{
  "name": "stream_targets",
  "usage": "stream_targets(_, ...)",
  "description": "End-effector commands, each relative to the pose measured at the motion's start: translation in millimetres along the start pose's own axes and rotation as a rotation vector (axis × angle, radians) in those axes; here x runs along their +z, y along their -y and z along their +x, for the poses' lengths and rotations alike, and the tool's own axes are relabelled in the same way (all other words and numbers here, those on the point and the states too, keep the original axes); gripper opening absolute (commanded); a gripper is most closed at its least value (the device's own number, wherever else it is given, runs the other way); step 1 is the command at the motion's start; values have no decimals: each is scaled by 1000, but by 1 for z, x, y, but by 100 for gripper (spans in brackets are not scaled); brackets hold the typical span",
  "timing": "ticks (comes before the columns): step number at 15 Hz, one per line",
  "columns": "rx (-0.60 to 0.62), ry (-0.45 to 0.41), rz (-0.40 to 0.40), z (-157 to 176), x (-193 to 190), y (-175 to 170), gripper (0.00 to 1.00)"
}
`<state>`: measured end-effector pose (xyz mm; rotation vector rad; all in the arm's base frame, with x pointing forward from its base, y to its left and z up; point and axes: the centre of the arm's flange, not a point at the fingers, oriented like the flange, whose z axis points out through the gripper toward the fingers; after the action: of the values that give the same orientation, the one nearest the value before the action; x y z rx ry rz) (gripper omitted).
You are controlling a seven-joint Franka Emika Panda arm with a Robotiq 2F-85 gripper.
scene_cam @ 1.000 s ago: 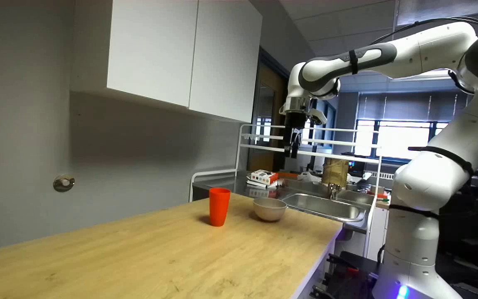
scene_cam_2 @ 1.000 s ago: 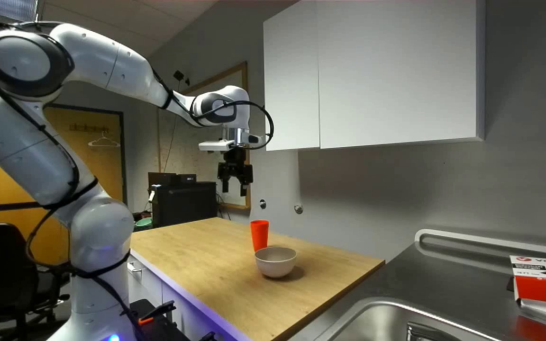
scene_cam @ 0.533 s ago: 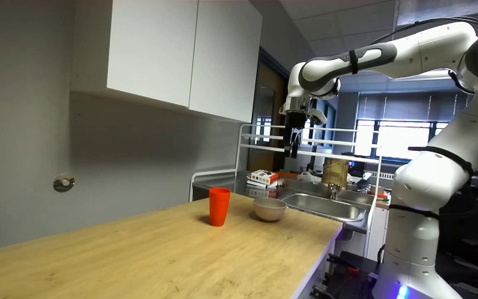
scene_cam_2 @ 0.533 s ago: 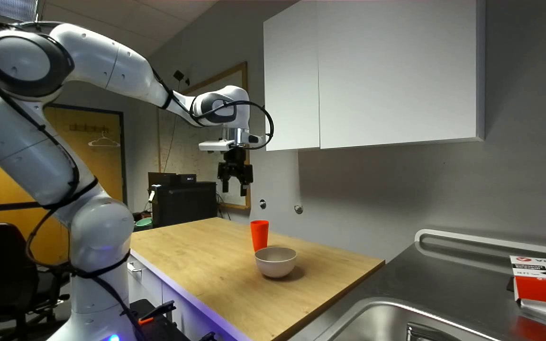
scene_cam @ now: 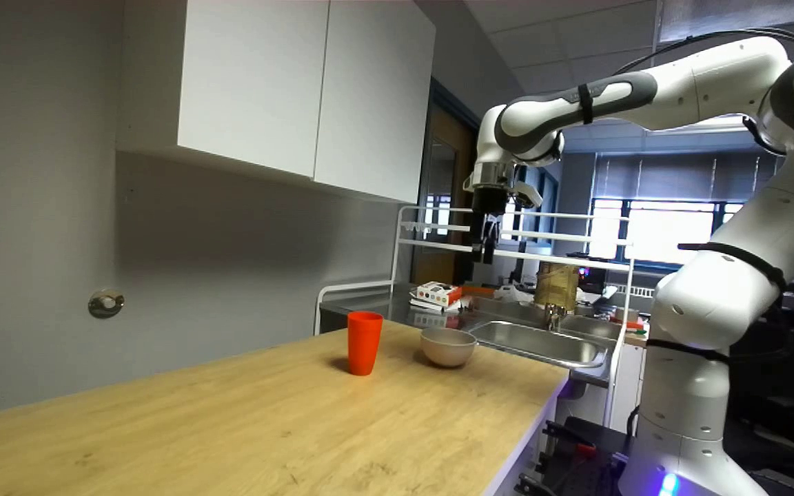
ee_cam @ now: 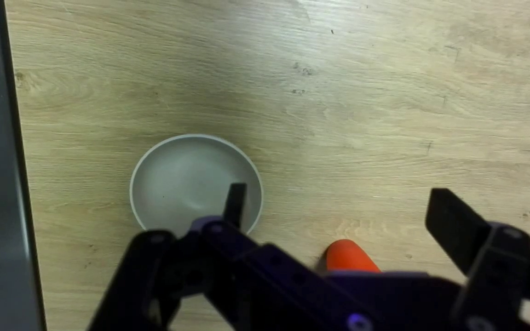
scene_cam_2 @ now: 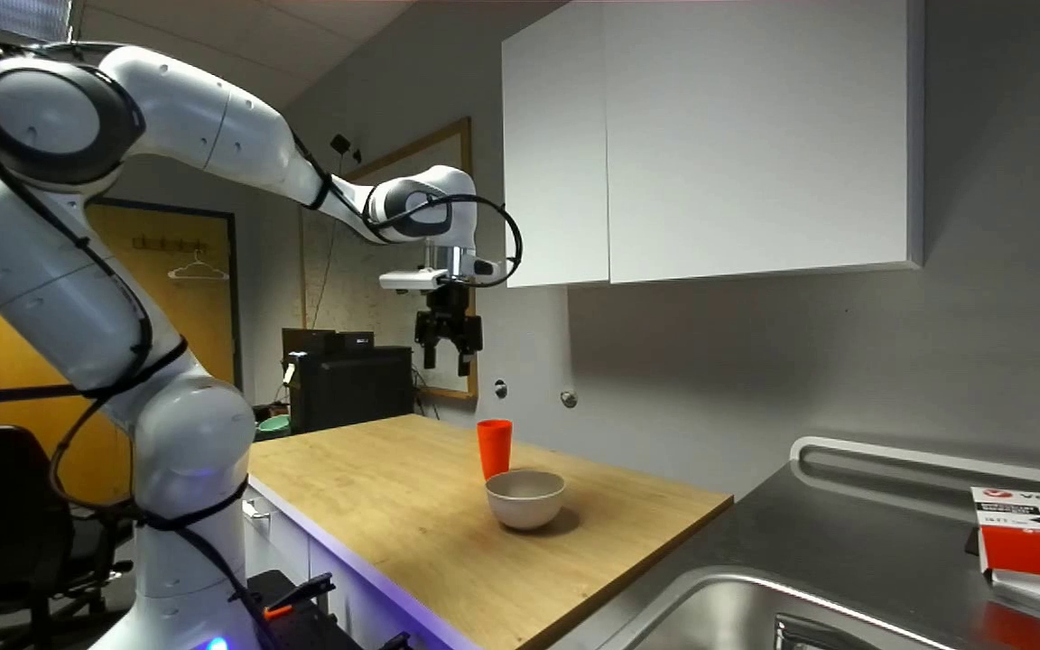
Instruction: Pour the contents from the orange cup into the white bowl
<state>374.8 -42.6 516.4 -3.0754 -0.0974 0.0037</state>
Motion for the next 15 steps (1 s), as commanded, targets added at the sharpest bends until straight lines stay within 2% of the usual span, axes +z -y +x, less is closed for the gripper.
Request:
stream_targets(1,11,0,0,20,5,6,100)
stream_targets(4,37,-35,8,47,16,19,100)
stream_targets(9,76,-109,51,104,37,70,100)
stream_targets(15,81,-127,53,156,62,120,100)
